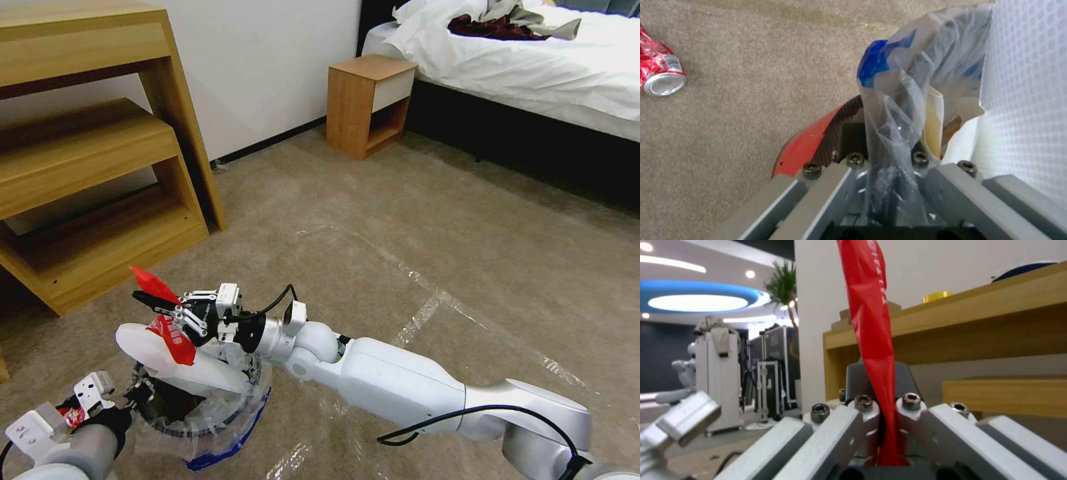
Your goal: Pick up the trash bin and place the garbage on the floor into it.
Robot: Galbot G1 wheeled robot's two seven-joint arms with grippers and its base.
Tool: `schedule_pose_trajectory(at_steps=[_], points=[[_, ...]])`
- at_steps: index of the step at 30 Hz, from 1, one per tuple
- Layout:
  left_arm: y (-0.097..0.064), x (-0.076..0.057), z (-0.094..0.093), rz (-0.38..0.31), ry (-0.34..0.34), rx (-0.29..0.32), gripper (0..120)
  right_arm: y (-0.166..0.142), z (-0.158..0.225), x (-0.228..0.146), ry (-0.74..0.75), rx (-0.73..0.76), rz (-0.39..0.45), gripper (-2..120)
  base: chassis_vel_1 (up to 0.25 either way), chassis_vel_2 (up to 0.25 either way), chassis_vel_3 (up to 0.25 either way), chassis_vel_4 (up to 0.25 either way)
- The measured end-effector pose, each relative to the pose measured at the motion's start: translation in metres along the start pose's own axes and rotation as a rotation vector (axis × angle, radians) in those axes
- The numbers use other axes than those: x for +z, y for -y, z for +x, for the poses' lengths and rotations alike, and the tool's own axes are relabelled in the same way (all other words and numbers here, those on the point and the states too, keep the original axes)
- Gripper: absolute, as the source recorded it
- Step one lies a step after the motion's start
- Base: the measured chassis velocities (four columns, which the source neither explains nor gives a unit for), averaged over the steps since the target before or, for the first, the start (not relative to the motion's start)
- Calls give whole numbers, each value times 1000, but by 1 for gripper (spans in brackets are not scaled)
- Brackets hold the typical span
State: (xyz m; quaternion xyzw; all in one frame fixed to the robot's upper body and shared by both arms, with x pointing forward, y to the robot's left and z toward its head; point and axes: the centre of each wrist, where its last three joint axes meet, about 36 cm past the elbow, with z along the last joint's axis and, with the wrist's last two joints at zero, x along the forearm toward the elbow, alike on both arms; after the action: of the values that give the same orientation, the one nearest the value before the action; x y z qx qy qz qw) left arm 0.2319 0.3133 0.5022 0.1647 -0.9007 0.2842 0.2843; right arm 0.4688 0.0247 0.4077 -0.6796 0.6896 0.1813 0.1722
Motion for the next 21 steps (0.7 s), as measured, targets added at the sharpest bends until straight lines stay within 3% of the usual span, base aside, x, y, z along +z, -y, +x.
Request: schedule_pose_trajectory(at_steps=[14,21], points=[[3,4,3,0,-4,7,0,24,27,-1,-54,-4,87,0,0,0,0,0],[6,6,7,-4,-1,14,0,19,42,26,-91,10,98,0,0,0,0,0]])
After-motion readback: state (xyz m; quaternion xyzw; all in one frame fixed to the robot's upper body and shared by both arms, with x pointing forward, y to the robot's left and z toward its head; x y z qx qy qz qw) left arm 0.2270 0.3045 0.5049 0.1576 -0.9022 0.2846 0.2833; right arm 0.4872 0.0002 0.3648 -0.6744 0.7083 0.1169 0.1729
